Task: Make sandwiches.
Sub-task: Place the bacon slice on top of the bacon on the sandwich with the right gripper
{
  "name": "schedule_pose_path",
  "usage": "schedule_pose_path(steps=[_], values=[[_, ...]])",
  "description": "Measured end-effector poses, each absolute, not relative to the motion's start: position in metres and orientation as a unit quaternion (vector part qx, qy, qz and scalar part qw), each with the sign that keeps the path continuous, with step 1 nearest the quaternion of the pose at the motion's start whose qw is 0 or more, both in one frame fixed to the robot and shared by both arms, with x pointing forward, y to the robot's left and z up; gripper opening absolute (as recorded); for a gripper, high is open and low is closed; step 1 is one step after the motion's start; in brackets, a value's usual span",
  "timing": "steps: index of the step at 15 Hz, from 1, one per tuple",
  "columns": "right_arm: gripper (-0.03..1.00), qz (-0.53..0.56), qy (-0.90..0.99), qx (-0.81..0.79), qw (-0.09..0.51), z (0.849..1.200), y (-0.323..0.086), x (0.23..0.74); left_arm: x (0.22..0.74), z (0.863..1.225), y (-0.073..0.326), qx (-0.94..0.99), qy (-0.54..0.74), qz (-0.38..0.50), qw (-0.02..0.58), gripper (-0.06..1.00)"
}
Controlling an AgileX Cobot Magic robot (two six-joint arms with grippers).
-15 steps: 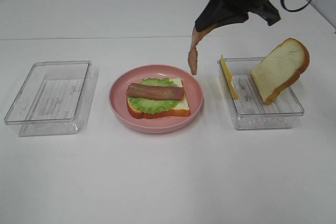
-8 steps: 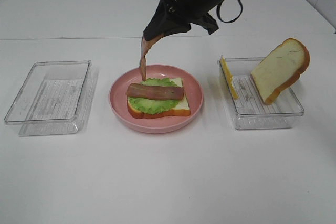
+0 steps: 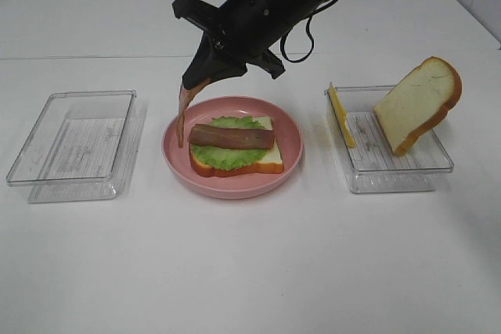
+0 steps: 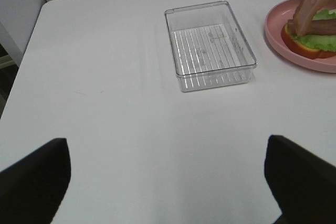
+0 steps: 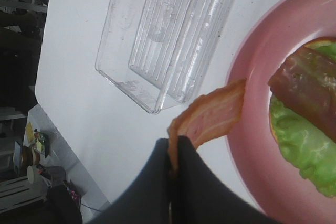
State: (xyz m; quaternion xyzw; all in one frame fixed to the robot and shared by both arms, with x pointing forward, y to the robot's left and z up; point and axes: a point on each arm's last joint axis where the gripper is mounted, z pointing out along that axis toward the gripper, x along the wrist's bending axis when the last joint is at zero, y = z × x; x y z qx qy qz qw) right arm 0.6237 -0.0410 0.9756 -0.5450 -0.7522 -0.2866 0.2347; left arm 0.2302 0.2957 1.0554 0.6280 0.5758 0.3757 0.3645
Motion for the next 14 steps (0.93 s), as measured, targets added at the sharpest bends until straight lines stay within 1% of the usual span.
schedule_pose_path(steps=[2, 6, 9, 12, 14], values=[[0.02, -0.28, -0.757, -0.542, 0.235, 0.967, -0.041, 0.625, 0.23, 1.055, 0.296, 0.628, 0.576, 0.376, 0.365, 0.92], [0.02, -0.27, -0.77, -0.539, 0.209, 0.963, -0.044, 0.627, 0.23, 1.055, 0.296, 0.628, 0.576, 0.376, 0.365, 0.92], [0.02, -0.262, -0.776, -0.537, 0.199, 0.96, -0.045, 0.628, 0.23, 1.055, 0.296, 0.628, 0.576, 0.376, 0.365, 0.92], [0.02, -0.229, -0.79, -0.542, 0.169, 0.948, -0.051, 0.63, 0.23, 1.055, 0.296, 0.628, 0.576, 0.376, 0.365, 0.92], [0.02, -0.211, -0.796, -0.55, 0.137, 0.944, -0.056, 0.634, 0.23, 1.055, 0.296, 0.628, 0.576, 0.376, 0.365, 0.92]])
